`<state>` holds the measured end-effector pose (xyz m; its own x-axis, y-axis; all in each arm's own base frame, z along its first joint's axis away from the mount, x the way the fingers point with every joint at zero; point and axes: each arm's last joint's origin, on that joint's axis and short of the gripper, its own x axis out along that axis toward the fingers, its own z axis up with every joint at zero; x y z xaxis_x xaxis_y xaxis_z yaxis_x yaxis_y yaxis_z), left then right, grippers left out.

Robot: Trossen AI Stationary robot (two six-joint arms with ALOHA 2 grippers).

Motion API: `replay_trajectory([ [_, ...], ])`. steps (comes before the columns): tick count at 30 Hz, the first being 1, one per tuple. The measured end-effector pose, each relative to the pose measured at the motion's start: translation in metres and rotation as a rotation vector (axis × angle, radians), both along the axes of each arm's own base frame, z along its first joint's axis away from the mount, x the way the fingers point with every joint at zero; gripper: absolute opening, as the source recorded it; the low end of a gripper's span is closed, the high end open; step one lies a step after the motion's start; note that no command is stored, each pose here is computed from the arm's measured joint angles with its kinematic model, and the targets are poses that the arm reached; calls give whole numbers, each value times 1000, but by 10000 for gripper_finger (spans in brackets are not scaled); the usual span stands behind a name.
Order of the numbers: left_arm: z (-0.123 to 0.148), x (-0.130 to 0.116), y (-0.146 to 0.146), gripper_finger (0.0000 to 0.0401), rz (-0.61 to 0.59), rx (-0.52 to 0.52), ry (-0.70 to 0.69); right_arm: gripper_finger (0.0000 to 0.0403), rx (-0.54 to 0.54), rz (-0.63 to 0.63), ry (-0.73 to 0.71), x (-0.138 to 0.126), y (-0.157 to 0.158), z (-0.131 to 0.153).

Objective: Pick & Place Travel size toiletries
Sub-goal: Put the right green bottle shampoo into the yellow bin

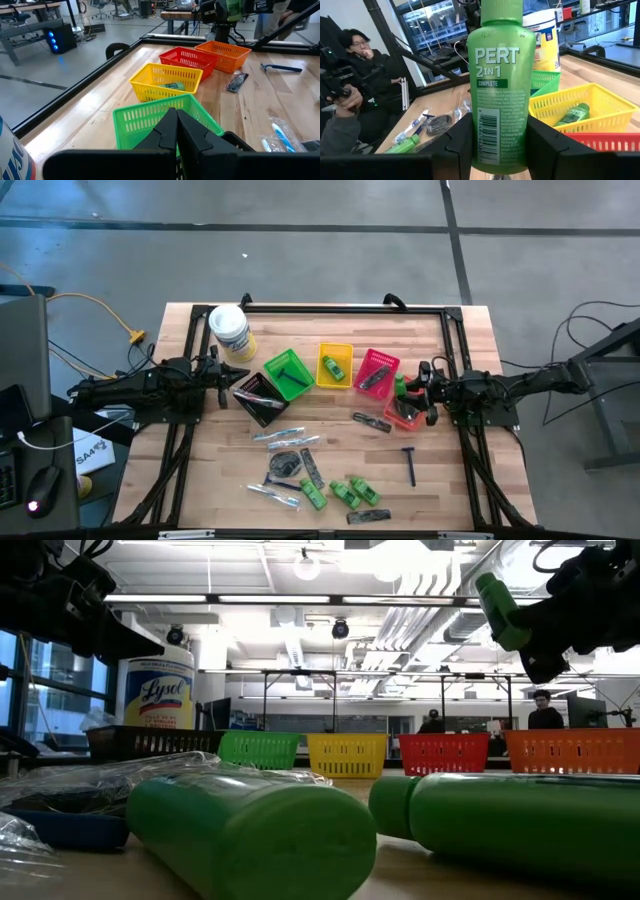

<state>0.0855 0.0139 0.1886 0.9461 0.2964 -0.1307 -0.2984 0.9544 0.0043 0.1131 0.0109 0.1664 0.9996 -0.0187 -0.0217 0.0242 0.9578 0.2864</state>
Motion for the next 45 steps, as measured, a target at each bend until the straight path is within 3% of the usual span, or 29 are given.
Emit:
replay_trajectory([
  [5,0,0,0,0,0,0,-2,127,22,-18,-26,0,0,5],
  [8,1,0,0,0,1,-5,-15,127,38,-31,-37,4,0,22],
  [12,3,0,0,0,1,-4,-33,127,23,-37,46,21,2,39],
  [17,3,0,0,0,1,-4,-32,127,4,-120,238,64,2,59],
  [21,2,0,0,0,1,-5,-24,127,81,-197,420,107,-11,72],
  [27,-1,0,0,0,1,-8,14,127,153,-194,629,162,-40,83],
  [30,-2,0,0,0,1,-9,24,127,196,-188,663,184,-58,89],
  [38,-3,0,0,0,1,-10,28,127,311,-208,797,217,-94,73],
  [45,-3,0,0,0,1,-10,28,127,359,-335,871,231,-111,47],
])
